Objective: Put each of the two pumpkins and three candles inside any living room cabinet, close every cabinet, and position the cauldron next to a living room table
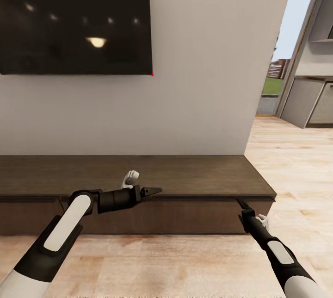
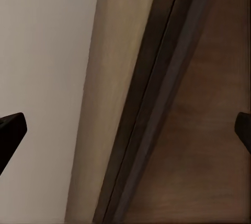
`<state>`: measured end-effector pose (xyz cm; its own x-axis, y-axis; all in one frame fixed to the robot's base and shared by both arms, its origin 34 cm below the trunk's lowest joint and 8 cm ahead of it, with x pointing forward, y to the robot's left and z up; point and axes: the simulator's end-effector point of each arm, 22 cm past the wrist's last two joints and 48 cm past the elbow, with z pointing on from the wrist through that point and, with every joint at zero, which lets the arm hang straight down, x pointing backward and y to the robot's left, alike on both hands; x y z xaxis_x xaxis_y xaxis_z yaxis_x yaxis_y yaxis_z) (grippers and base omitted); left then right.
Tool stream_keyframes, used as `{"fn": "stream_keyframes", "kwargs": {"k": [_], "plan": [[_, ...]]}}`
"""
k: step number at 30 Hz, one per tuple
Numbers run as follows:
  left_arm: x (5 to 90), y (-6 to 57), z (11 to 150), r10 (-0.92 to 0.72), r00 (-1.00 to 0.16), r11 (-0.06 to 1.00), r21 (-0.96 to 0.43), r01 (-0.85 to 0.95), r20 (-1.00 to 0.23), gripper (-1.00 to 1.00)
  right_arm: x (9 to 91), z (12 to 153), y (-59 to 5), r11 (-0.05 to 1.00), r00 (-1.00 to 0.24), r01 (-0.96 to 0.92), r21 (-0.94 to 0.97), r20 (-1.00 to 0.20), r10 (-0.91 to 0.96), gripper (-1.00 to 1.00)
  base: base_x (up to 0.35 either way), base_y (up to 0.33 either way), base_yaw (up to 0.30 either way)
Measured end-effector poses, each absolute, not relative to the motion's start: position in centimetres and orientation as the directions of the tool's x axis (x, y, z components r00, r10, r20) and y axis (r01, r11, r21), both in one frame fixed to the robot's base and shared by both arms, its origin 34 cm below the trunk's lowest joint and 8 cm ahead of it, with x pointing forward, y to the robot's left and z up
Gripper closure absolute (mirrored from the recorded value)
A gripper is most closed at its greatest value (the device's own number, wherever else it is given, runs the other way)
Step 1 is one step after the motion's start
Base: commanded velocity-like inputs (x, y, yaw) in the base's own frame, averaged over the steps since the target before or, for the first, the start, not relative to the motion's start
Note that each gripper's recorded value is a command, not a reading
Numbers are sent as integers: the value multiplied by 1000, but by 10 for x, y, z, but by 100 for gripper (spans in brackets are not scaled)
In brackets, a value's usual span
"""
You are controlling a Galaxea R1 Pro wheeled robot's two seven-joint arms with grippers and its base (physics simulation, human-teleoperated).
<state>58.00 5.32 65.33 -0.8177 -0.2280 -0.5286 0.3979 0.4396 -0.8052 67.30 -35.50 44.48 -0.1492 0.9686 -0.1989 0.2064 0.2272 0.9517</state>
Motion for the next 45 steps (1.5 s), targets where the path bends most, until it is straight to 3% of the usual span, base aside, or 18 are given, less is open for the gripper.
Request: {"fn": "stream_keyframes", "kwargs": {"k": [12, 20, 45], "plan": [[582, 49, 635, -229, -846, 415, -834, 363, -482, -100, 670, 421, -357, 229, -157, 240, 943, -195, 968, -100, 0, 0, 0], [562, 39, 662, -224, -877, 247, -895, 370, -425, -100, 674, 441, -352, 212, -164, 150, 966, -187, 969, -100, 0, 0, 0], [558, 41, 671, -224, -879, 205, -902, 381, -422, -100, 673, 441, -352, 208, -164, 146, 967, -183, 969, -100, 61, -24, 0]]}}
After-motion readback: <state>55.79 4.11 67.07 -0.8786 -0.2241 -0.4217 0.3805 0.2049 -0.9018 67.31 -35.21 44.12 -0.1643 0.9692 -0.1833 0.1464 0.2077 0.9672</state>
